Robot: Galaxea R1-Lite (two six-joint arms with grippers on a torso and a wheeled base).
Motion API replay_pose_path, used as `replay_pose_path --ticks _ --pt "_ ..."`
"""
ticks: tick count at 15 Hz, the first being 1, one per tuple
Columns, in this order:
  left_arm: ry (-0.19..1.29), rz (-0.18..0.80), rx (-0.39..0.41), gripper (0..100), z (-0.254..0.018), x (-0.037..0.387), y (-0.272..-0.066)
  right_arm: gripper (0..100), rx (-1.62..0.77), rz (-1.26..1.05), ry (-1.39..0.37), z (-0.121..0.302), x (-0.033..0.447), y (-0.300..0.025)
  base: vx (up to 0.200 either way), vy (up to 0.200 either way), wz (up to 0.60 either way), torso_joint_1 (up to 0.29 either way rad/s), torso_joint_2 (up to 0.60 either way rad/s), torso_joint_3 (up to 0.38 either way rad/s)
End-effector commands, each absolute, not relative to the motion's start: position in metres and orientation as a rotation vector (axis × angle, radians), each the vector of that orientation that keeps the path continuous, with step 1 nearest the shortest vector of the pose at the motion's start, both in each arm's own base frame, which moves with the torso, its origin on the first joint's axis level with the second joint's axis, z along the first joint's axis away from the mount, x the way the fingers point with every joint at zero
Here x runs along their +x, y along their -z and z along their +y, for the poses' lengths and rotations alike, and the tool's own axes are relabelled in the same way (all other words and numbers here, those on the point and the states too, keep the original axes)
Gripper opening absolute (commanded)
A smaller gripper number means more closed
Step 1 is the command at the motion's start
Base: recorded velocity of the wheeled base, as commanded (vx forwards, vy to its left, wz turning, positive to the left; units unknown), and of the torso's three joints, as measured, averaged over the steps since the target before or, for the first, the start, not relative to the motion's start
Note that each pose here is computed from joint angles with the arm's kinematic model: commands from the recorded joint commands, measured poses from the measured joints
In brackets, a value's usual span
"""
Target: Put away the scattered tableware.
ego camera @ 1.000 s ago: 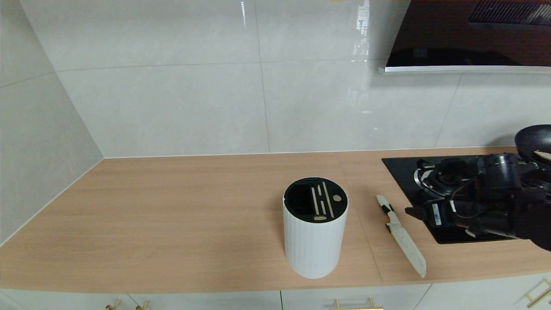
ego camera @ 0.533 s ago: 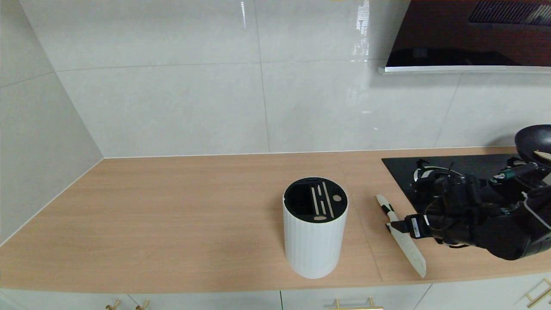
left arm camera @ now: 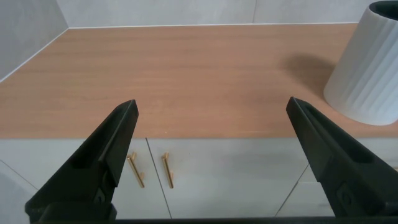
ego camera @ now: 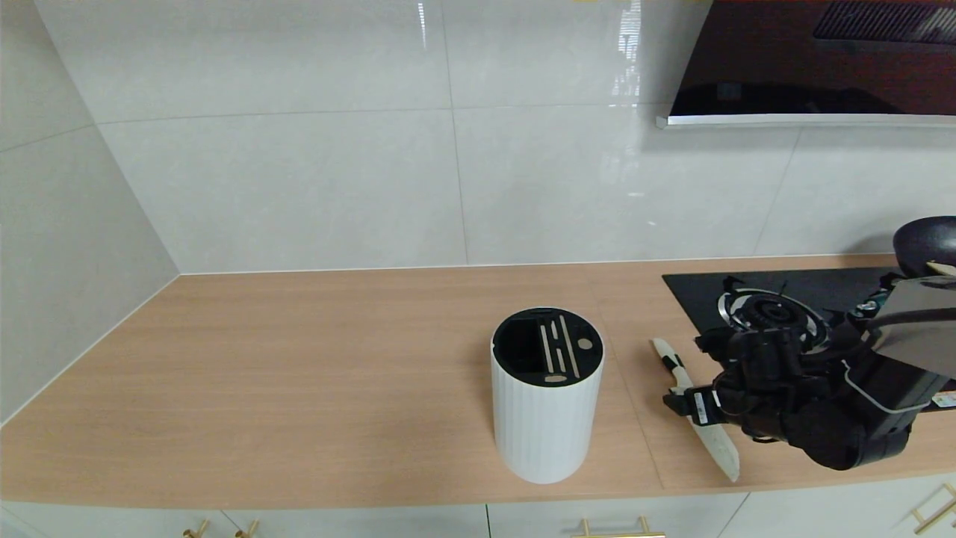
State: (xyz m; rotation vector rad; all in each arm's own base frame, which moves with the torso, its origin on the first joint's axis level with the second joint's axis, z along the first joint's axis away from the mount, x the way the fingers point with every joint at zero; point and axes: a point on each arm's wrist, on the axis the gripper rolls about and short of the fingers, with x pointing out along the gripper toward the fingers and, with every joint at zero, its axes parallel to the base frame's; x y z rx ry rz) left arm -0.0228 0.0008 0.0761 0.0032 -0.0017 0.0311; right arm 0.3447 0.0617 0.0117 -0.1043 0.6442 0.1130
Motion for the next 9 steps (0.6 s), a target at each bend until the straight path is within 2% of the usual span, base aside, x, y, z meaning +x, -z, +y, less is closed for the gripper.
replay_pose_path --ticks 1,9 --pt "-0.031 -0.001 0.003 100 0.001 -0.023 -0.076 100 -0.108 0.661 -0.113 0.062 0.346 -0.003 0.0 0.0 0.0 0.0 0.0 0.0" --pt "-0.031 -0.001 0.003 100 0.001 -0.023 -0.076 100 -0.111 0.629 -0.111 0.062 0.355 0.011 0.0 0.0 0.0 0.0 0.0 0.0"
